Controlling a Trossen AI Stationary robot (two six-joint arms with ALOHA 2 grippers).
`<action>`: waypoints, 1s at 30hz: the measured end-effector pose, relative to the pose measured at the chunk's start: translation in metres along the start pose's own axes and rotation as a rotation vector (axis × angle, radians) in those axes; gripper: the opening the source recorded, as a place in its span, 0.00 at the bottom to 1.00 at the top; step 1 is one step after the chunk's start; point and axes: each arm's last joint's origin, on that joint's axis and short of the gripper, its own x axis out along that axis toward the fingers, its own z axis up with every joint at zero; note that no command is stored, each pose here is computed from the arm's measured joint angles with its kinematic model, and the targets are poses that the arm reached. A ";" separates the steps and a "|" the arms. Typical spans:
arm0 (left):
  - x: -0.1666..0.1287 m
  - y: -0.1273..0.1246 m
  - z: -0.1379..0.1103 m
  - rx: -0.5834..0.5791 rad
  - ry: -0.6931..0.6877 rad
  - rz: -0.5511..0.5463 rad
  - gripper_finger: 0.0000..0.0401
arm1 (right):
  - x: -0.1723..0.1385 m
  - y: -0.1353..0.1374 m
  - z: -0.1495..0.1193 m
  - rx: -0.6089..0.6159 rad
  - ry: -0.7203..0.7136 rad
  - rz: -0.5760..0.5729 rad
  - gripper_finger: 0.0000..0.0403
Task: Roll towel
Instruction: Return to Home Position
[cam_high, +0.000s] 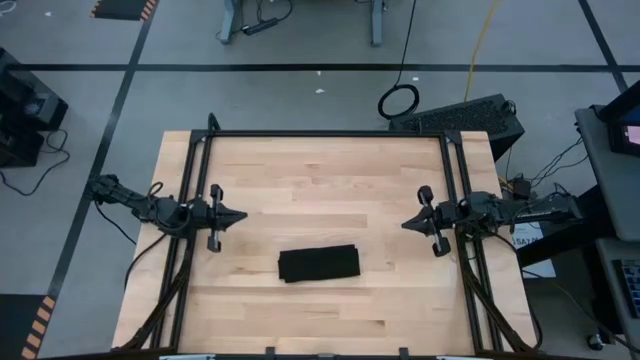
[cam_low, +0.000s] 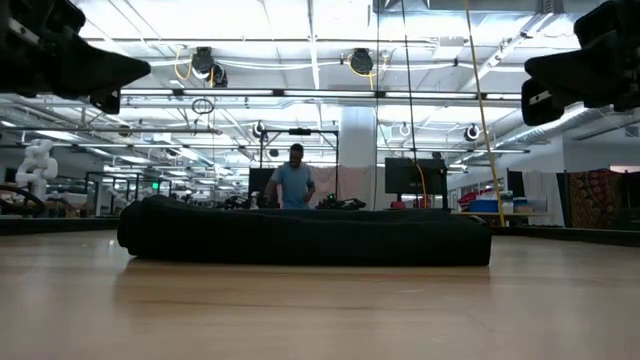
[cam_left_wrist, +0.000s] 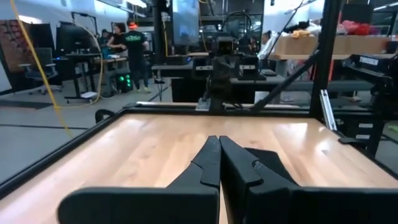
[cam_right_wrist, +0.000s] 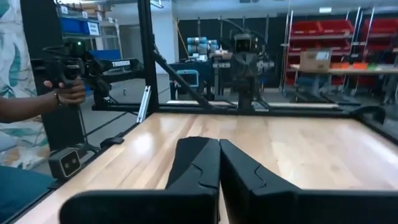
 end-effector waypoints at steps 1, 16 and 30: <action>0.000 0.000 0.000 0.002 0.003 0.001 0.00 | -0.001 0.000 0.000 -0.017 -0.003 0.000 0.00; 0.003 0.009 -0.001 0.037 0.008 0.051 0.00 | -0.008 -0.003 -0.004 -0.156 0.030 -0.124 0.00; 0.006 0.024 0.001 0.071 -0.018 0.110 0.00 | -0.009 -0.008 0.003 -0.223 -0.031 -0.149 0.00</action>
